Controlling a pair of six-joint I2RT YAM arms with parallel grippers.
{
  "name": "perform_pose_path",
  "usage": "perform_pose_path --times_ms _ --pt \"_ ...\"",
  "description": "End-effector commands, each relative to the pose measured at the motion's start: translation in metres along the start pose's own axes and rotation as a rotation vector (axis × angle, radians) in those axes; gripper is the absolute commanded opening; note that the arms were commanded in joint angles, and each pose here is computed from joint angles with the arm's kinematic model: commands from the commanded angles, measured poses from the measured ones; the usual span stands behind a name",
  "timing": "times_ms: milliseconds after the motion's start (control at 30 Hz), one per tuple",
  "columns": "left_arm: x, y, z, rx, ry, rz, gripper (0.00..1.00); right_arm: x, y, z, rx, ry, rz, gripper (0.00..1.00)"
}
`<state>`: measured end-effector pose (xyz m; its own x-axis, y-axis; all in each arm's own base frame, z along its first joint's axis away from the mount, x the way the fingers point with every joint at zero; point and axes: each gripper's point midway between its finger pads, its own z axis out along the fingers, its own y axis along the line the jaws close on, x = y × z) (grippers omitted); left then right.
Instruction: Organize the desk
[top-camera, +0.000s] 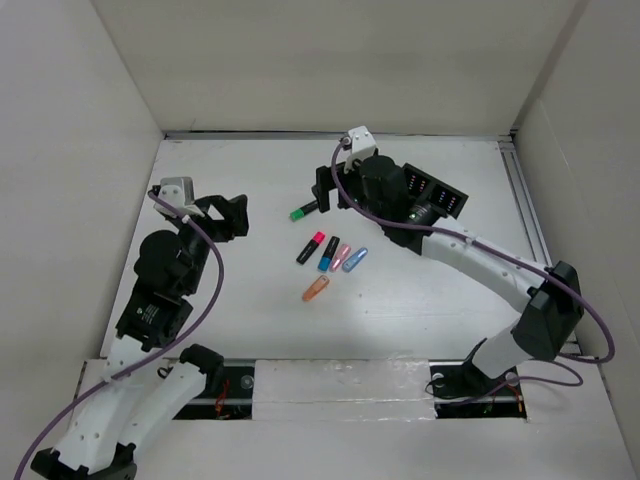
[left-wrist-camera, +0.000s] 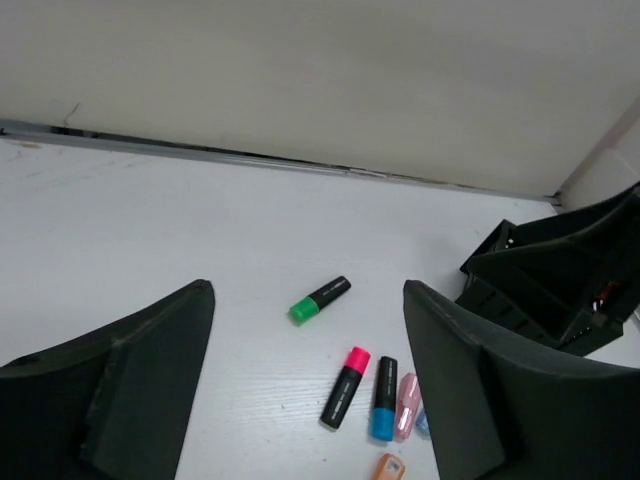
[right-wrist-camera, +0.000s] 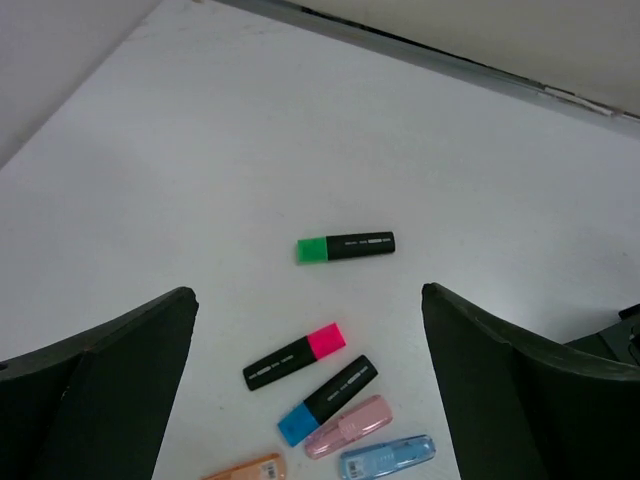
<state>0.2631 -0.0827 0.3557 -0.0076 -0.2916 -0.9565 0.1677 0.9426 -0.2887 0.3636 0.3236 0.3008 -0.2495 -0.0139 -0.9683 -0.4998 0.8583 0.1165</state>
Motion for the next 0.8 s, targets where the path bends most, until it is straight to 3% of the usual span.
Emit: perform_pose_path --times_ms 0,100,133,167,200,233,267,367,400,467,500,533,567,600,633,767 --pt "-0.023 -0.014 -0.007 0.064 -0.051 -0.007 0.74 -0.037 0.014 0.002 -0.082 -0.084 0.052 0.99" --pt "-0.024 -0.011 -0.008 0.048 -0.054 -0.007 0.74 -0.039 0.005 0.018 -0.089 -0.127 0.086 0.71" --pt "-0.024 -0.012 -0.009 0.055 -0.058 -0.008 0.74 -0.037 0.006 0.024 -0.109 -0.122 0.094 0.46" --pt "-0.024 -0.014 -0.009 0.068 -0.059 -0.006 0.73 -0.039 0.009 0.028 -0.118 -0.118 0.102 0.32" --pt "-0.025 -0.014 -0.009 0.072 -0.066 -0.009 0.72 -0.036 0.008 0.042 -0.112 -0.085 0.102 0.24" --pt "-0.025 -0.014 -0.010 0.070 -0.068 -0.008 0.68 -0.034 0.010 0.048 -0.114 -0.068 0.100 0.08" --pt "-0.025 -0.012 -0.009 0.063 -0.070 -0.008 0.49 -0.032 0.011 0.054 -0.118 -0.056 0.096 0.00" --pt "-0.024 -0.016 -0.009 0.083 -0.058 -0.006 0.18 -0.011 0.008 0.085 -0.075 0.004 0.105 0.00" --pt "-0.024 -0.018 -0.009 0.090 -0.054 -0.003 0.14 0.002 0.010 0.092 -0.059 0.047 0.102 0.00" --pt "-0.024 -0.017 -0.007 0.079 -0.050 -0.010 0.09 0.025 0.000 0.122 0.024 0.105 0.096 0.17" --pt "-0.024 -0.016 -0.007 0.073 -0.047 -0.012 0.09 0.040 -0.005 0.129 0.059 0.157 0.084 0.25" --pt "-0.023 -0.015 -0.007 0.070 -0.046 -0.015 0.09 0.075 -0.010 0.149 0.090 0.227 0.068 0.39" --pt "-0.024 -0.017 -0.008 0.078 -0.048 -0.020 0.15 0.057 -0.006 0.159 0.085 0.198 0.075 0.45" --pt "-0.027 -0.018 -0.010 0.085 -0.060 -0.025 0.20 0.068 -0.007 0.163 0.094 0.243 0.066 0.51" --pt "-0.028 -0.018 -0.011 0.089 -0.067 -0.028 0.24 0.074 -0.012 0.169 0.106 0.260 0.070 0.63" --pt "-0.031 -0.015 -0.015 0.078 -0.079 -0.034 0.30 0.102 -0.017 0.188 0.162 0.299 0.122 0.80"
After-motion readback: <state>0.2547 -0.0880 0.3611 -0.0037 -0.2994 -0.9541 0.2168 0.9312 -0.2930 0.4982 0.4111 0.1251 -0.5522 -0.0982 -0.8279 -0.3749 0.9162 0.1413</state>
